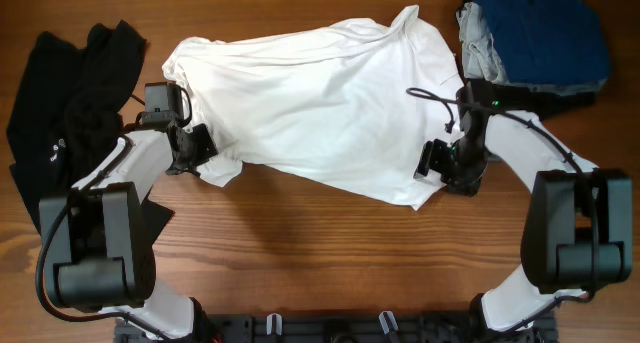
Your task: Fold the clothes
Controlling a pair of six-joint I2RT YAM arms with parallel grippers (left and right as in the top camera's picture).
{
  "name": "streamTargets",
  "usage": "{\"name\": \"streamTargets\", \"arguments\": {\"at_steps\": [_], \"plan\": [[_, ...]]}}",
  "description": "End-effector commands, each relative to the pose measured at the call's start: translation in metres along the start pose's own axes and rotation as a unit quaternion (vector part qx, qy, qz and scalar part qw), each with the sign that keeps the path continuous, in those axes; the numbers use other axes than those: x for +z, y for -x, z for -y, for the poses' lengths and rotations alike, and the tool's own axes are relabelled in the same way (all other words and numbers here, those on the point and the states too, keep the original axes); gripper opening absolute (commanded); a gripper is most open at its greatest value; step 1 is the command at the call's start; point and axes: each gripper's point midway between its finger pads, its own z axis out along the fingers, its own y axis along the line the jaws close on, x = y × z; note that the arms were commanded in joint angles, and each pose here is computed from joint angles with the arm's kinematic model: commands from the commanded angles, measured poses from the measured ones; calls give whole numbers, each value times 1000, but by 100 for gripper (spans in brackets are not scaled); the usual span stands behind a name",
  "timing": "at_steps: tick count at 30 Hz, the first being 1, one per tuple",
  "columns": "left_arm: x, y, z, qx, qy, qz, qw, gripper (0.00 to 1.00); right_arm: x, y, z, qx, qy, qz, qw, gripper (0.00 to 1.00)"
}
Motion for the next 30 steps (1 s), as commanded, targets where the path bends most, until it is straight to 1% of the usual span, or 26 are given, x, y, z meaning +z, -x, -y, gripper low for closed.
{"name": "streamTargets", "arguments": {"at_steps": [1,2,3,4,5,9,12,16,19,22,25,30], "plan": [[29,-58,-8,-14,5,-99,995,4,13,-10,2,9,-10,9,1000,56],[29,-58,-8,-14,5,-99,995,4,16,-9,6,16,-21,14,1000,46],[29,-58,-8,-14,5,-99,995,4,16,-8,11,20,-33,19,999,31],[29,-58,-8,-14,5,-99,995,4,16,-7,14,23,-42,22,999,10],[29,-58,-8,-14,5,-99,995,4,14,-7,19,30,-55,26,998,4],[29,-58,-8,-14,5,-99,995,4,2,-10,25,28,-74,32,996,4],[29,-59,-8,-14,5,-100,995,4,-29,-18,29,8,-93,39,995,4],[29,-59,-8,-14,5,-100,995,4,-77,-34,44,-2,-145,46,988,4],[29,-58,-8,-14,5,-99,995,4,-95,-34,46,-6,-162,50,985,4],[29,-58,-8,-14,5,-99,995,4,-92,-21,38,-11,-147,65,987,4],[29,-59,-9,-14,5,-100,995,4,-75,-1,26,-29,-124,73,989,4],[29,-59,-8,-14,5,-100,995,4,-42,21,21,-44,-123,50,990,4]]}}
